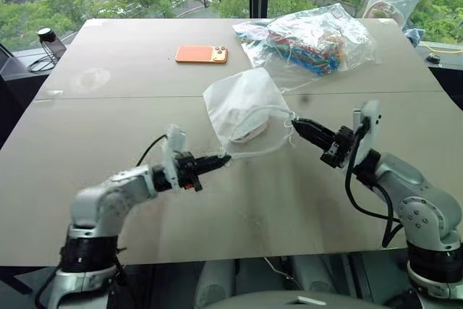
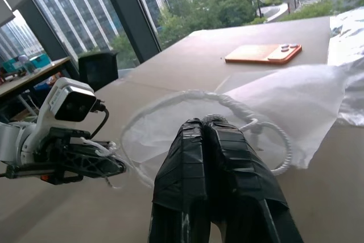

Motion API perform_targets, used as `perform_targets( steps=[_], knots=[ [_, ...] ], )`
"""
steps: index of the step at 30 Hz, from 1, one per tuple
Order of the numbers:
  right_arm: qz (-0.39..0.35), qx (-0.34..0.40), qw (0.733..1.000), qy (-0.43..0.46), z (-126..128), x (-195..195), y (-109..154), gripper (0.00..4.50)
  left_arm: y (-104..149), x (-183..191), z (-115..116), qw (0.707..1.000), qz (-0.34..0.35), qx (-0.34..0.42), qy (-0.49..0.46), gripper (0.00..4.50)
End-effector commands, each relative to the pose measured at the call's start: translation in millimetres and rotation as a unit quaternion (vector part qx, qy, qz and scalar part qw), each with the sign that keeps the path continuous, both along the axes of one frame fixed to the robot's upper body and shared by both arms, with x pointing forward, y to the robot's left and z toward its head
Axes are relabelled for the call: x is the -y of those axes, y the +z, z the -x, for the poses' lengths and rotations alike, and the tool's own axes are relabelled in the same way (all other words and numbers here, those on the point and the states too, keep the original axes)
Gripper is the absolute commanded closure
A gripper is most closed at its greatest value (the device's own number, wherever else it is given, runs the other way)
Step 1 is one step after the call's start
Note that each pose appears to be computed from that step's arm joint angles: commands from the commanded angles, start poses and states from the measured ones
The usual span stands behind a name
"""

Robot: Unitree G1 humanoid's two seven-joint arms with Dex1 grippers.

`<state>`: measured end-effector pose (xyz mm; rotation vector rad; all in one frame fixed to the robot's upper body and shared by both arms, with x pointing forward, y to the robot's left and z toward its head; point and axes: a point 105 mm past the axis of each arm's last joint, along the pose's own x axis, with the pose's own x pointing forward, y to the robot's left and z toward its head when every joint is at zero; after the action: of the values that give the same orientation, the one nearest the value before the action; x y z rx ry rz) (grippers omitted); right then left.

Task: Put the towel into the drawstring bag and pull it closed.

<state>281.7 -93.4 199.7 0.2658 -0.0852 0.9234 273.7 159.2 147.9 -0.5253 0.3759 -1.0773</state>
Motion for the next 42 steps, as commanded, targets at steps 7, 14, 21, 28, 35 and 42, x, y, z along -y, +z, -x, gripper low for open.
perform_targets(
  steps=[7, 14, 21, 28, 35, 42],
  knots=[
    [-0.033, 0.106, 0.985, -0.131, -35, 52, 64, 4.5, 62, -32, -9, 0.998, 0.041, 0.045, 0.019, 4.47],
    [-0.021, 0.202, 0.968, -0.148, -36, 66, 129, 4.5, 148, -43, -59, 0.964, 0.034, 0.222, 0.141, 4.47],
    [-0.024, 0.255, 0.955, -0.152, -20, 76, 170, 4.5, 196, -59, -80, 0.922, 0.013, 0.312, 0.227, 4.47],
    [-0.102, 0.259, 0.93, -0.239, -18, 114, 185, 4.5, 178, -101, -110, 0.86, -0.094, 0.333, 0.375, 4.47],
    [-0.217, 0.243, 0.884, -0.336, -18, 167, 200, 4.5, 170, -148, -126, 0.79, -0.125, 0.323, 0.505, 4.47],
    [-0.297, 0.241, 0.827, -0.412, -11, 221, 211, 4.5, 175, -168, -128, 0.755, -0.146, 0.333, 0.545, 4.47]
  ],
)
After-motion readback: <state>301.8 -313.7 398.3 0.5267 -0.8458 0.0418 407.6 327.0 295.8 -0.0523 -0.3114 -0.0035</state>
